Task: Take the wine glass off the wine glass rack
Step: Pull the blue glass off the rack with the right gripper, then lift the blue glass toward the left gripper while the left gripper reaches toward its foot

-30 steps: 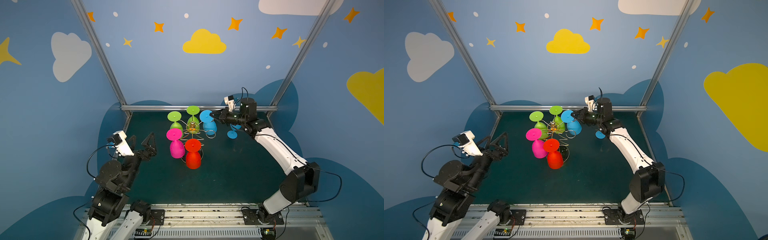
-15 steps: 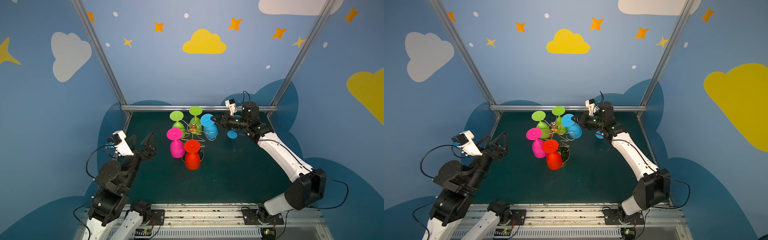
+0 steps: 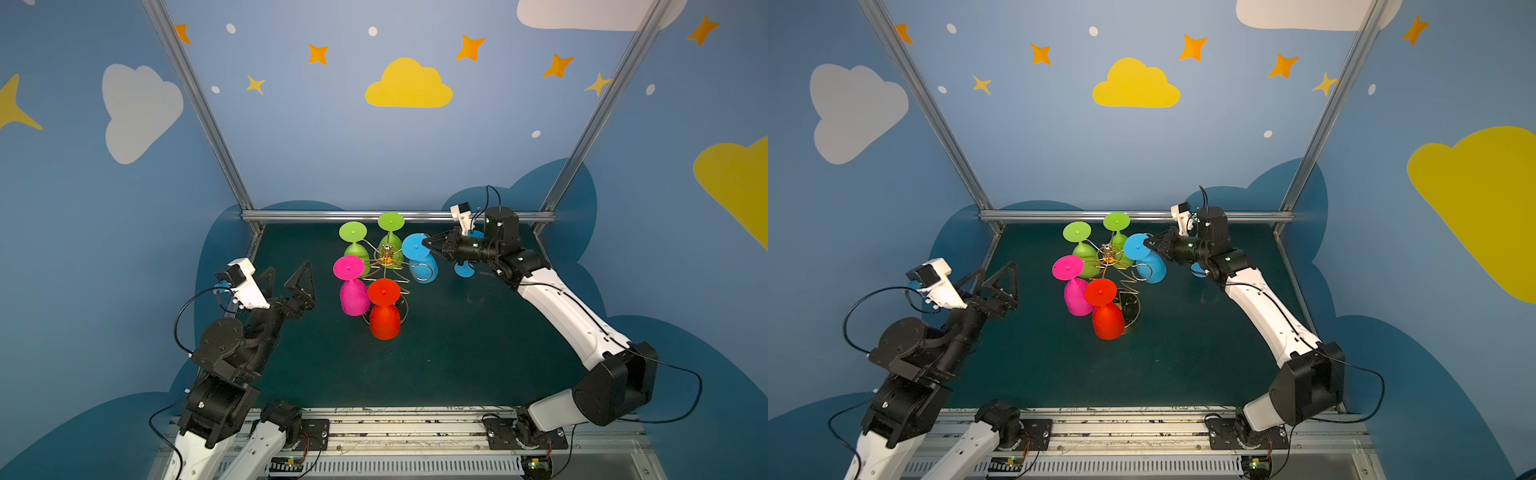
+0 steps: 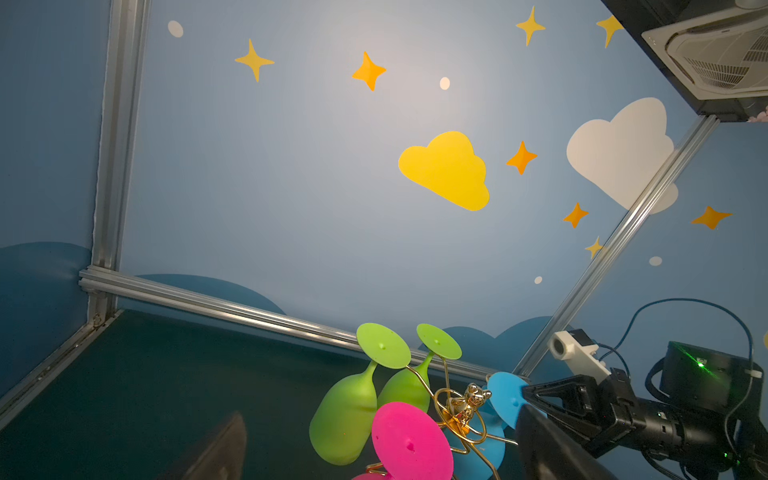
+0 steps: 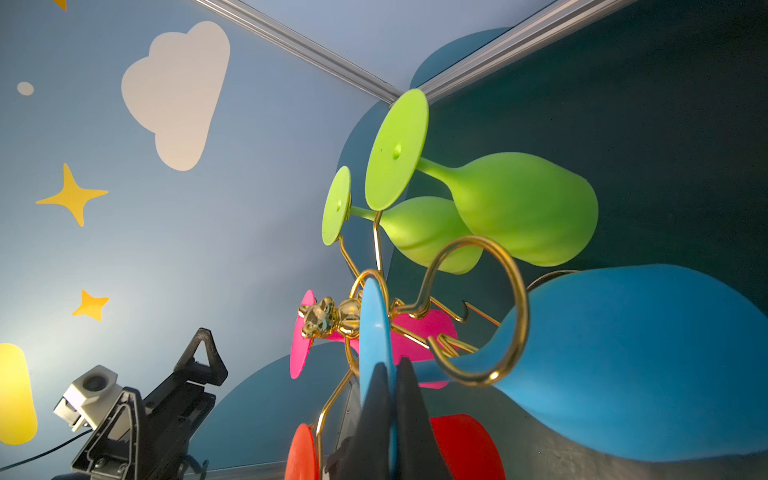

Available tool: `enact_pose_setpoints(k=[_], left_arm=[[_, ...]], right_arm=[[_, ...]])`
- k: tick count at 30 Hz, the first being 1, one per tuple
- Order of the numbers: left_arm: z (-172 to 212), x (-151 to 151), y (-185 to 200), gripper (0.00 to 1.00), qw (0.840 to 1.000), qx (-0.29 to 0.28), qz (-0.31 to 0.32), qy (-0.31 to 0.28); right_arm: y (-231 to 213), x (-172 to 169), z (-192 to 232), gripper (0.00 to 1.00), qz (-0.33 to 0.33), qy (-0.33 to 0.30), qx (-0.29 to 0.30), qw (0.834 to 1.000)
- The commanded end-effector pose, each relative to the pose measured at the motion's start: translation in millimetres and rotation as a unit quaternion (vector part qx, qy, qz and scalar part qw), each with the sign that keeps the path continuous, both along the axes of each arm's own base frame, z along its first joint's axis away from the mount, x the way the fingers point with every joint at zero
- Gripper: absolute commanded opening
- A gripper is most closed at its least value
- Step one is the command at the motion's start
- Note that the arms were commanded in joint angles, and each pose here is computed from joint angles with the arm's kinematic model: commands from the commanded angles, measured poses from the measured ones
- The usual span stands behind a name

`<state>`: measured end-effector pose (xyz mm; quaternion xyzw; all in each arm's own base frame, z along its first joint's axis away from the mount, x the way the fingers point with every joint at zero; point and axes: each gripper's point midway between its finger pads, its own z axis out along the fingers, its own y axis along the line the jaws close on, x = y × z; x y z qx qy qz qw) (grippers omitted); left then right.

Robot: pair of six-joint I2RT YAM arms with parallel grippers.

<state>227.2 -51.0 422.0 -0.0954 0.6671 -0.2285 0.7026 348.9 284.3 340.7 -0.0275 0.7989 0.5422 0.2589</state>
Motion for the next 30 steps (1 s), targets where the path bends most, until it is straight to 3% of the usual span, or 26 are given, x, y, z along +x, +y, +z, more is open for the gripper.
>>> enact_pose_setpoints(k=[1, 11, 15, 19, 25, 30], left_arm=[[21, -2, -3, 0.99, 0.999, -0.013, -0.012, -0.029], [35, 13, -28, 0.98, 0.997, -0.015, -0.066, -0.029], [44, 20, -55, 0.95, 0.991, -0.014, -0.134, -0.013], [54, 26, -93, 0.81, 0.973, -0.013, -0.232, 0.016], [73, 28, -154, 0.69, 0.909, -0.044, -0.411, 0.053], [86, 30, -192, 0.65, 0.833, -0.085, -0.542, 0.074]], right_arm=[[-7, -10, 7, 0.0, 0.003, -0.015, -0.001, 1.0], [-55, -14, 20, 0.0, -0.071, -0.043, -0.005, 0.997], [-81, -23, 38, 0.0, -0.102, -0.07, -0.012, 0.992], [-98, -34, 66, 0.0, -0.12, -0.12, -0.021, 0.985], [-102, -49, 107, 0.0, -0.104, -0.204, -0.038, 0.973], [-90, -58, 133, 0.0, -0.06, -0.255, -0.026, 0.965]])
